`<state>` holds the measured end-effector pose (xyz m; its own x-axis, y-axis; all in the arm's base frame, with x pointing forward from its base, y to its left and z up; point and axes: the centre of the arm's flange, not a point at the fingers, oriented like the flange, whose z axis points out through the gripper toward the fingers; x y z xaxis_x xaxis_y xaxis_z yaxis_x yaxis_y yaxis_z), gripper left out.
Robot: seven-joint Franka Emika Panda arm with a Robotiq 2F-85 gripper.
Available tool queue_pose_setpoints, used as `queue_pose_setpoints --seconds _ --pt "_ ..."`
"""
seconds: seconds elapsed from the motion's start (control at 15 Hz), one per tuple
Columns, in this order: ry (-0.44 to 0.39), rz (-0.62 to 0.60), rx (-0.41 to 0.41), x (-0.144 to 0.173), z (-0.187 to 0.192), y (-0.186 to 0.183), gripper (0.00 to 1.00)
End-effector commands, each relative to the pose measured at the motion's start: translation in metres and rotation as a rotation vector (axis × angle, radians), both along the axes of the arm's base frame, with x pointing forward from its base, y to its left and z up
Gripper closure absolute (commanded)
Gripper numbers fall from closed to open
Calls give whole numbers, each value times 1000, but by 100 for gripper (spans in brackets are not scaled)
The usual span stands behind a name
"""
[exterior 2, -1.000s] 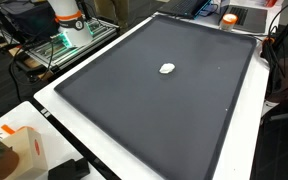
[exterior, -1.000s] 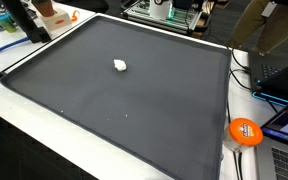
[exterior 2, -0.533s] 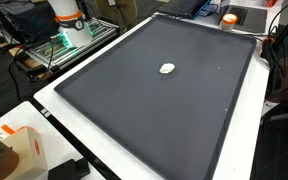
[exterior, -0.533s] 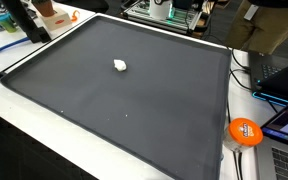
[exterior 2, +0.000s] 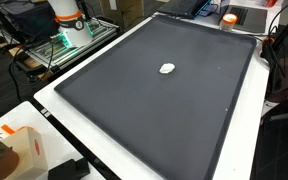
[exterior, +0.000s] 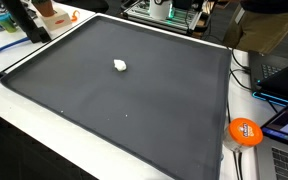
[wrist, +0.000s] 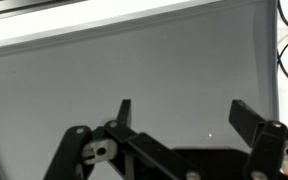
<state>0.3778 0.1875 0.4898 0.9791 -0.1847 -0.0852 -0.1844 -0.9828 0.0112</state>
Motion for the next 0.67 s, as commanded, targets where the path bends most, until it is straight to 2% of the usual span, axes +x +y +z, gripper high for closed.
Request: queue_pose_setpoints --seconds 0.0,0.2,0.6 --pt "-20 -9 13 6 3 5 0" --pt "-42 -24 34 17 15 2 0" --pt "-29 -28 55 23 27 -12 0"
